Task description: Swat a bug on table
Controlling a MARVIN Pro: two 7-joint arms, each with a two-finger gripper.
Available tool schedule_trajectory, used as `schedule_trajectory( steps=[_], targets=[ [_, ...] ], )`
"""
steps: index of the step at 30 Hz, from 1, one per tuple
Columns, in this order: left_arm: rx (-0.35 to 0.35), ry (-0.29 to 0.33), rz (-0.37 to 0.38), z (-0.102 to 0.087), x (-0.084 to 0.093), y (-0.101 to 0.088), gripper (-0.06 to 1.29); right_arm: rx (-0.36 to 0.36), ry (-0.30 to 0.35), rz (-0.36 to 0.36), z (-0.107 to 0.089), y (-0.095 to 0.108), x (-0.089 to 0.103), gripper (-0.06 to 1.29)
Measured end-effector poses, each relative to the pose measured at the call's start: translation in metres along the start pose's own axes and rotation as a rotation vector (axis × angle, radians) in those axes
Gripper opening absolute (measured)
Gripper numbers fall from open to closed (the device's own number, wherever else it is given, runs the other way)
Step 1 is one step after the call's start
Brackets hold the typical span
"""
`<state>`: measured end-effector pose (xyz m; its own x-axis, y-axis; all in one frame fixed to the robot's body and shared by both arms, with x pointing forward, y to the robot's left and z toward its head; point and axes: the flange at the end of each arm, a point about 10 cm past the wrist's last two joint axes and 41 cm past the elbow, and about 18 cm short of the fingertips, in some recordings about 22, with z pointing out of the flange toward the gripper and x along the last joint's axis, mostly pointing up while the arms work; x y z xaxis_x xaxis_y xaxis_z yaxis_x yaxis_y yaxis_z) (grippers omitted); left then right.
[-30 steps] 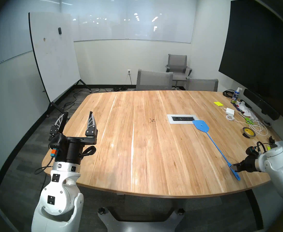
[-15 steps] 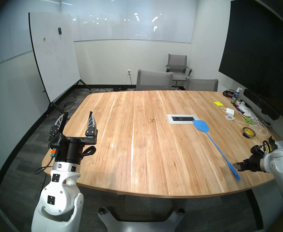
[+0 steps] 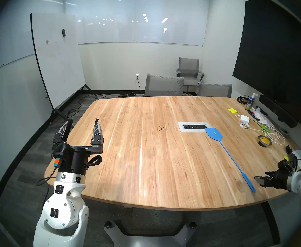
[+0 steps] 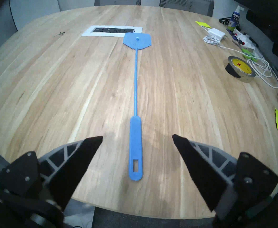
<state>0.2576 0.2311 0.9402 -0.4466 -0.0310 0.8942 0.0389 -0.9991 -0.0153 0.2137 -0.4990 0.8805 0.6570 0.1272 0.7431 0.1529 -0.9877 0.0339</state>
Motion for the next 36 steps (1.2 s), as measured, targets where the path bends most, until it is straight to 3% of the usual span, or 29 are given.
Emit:
schedule_trajectory(
  steps=[9,15,17,24,36],
  targets=[
    [0.000,0.000,0.000,0.000,0.000,0.000,1.26,0.012,0.052,0.015,0.005,-0.015,-0.041,1.19],
    [0.000,0.000,0.000,0.000,0.000,0.000,1.26,-0.002,0.089,0.030,0.020,-0.023,-0.065,1.19],
    [0.000,0.000,0.000,0.000,0.000,0.000,1.26,-0.008,0.129,0.038,0.029,-0.028,-0.071,1.19],
    [0.000,0.000,0.000,0.000,0.000,0.000,1.26,-0.027,0.267,0.037,0.043,-0.036,-0.067,1.19],
    [0.000,0.000,0.000,0.000,0.000,0.000,1.26,-0.015,0.464,-0.007,0.043,-0.042,-0.053,1.19]
  ],
)
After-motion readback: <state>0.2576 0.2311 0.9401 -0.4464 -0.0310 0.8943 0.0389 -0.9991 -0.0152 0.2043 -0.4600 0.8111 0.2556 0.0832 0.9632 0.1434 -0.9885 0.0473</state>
